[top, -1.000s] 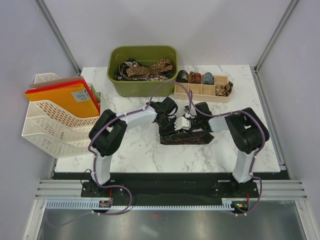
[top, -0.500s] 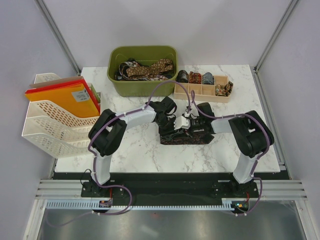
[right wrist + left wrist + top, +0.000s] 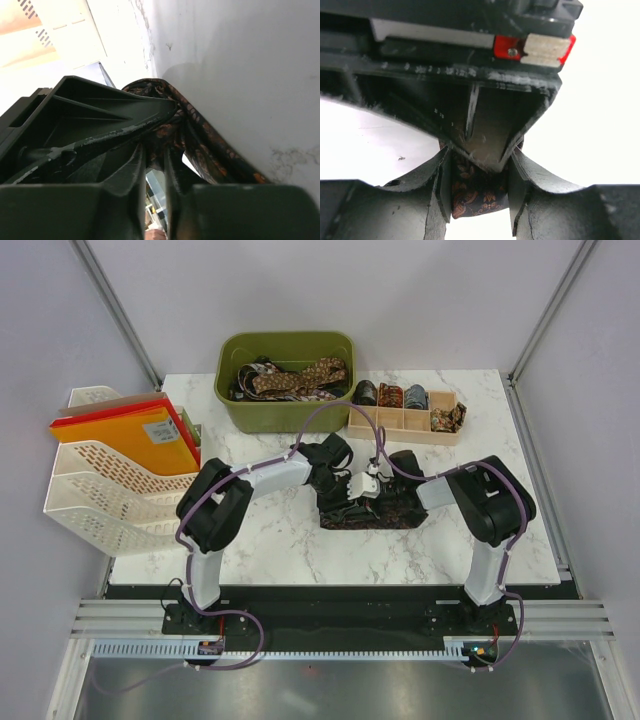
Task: Roll the ties
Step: Roll the tie at the center of the board.
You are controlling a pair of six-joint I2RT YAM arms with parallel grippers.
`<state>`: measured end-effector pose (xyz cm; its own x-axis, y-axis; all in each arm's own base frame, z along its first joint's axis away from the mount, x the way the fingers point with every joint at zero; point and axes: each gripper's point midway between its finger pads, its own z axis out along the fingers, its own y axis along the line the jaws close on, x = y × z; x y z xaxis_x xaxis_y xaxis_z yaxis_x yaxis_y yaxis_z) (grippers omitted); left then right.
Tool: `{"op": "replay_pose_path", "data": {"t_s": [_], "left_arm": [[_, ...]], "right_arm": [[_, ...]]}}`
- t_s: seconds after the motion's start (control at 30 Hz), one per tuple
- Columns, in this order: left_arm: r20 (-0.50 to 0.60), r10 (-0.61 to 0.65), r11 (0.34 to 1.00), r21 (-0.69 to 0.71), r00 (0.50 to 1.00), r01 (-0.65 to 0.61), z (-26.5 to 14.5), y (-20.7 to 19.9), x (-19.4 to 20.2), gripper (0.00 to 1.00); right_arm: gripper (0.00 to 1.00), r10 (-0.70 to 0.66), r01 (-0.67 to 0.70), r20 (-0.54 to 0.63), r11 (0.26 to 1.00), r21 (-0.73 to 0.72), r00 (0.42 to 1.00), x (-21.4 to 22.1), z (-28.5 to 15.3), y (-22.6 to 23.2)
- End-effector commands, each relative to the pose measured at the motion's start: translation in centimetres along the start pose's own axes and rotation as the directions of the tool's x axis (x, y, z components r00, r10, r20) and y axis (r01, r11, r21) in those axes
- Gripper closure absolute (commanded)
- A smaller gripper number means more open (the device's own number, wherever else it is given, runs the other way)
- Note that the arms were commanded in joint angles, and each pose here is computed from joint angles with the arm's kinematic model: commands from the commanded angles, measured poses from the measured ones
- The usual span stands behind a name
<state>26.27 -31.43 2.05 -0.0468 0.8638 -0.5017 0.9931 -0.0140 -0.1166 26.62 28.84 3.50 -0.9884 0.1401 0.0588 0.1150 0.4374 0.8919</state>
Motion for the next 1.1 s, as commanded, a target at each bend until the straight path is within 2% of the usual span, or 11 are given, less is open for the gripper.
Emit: {"op": "replay_pose_path", "data": {"t_s": [0.0,0.03,0.07,0.17,0.23,0.33,0.53,0.73,0.8,0.9,1.07], "left_arm": [[-0.099,-0.040,0.995,0.086,0.994,0.048,2.0,-2.2,3.7,0.57],[-0.096,-0.043,0.995,0.086,0.994,0.051,1.9,-2.2,3.8,0.55],[-0.092,-0.044,0.995,0.085,0.995,0.052,1.8,-2.2,3.6,0.54],[-0.063,-0.047,0.996,0.067,0.997,0.052,0.8,-1.8,2.9,0.46],[-0.007,-0.046,0.998,0.053,0.999,0.046,-0.7,-1.5,1.7,0.36],[0.071,-0.051,0.999,0.016,0.996,0.050,-3.0,-0.9,0.5,0.29],[0.170,-0.023,0.998,-0.050,0.985,0.032,-5.8,-0.3,0.2,0.22],[0.180,0.042,0.997,-0.078,0.983,-0.029,-5.1,-0.2,1.1,0.16],[0.189,0.064,0.995,-0.082,0.980,-0.049,-4.8,0.0,0.9,0.09],[0.200,0.127,0.988,-0.110,0.972,-0.106,-4.1,0.6,0.5,0.05],[0.192,0.221,0.971,-0.136,0.956,-0.197,-2.9,0.6,0.1,0.03]], "right_arm": [[0.88,-0.016,0.016,0.003,0.999,0.047,1.000,0.4,0.9,-1.4],[0.97,-0.020,0.019,0.009,0.998,0.060,1.000,0.2,0.8,-1.7],[0.99,-0.025,0.025,0.000,0.997,0.079,1.000,0.5,0.7,-2.2],[1.00,-0.026,0.028,-0.020,0.992,0.124,0.999,0.8,0.6,-3.2],[1.00,-0.017,0.019,-0.019,0.989,0.144,1.000,0.7,0.4,-3.8],[1.00,-0.021,0.027,-0.034,0.981,0.191,0.999,1.0,0.0,-4.9],[1.00,-0.030,0.038,-0.038,0.975,0.217,0.999,0.8,-0.1,-5.6],[1.00,-0.031,0.044,-0.056,0.969,0.244,0.998,1.1,-0.2,-6.2],[1.00,-0.039,0.053,-0.060,0.966,0.255,0.997,0.7,-0.2,-6.3],[1.00,-0.029,0.049,-0.078,0.961,0.272,0.997,1.0,-0.3,-6.6],[1.00,-0.034,0.053,-0.077,0.962,0.269,0.996,1.0,-0.3,-6.4]]}}
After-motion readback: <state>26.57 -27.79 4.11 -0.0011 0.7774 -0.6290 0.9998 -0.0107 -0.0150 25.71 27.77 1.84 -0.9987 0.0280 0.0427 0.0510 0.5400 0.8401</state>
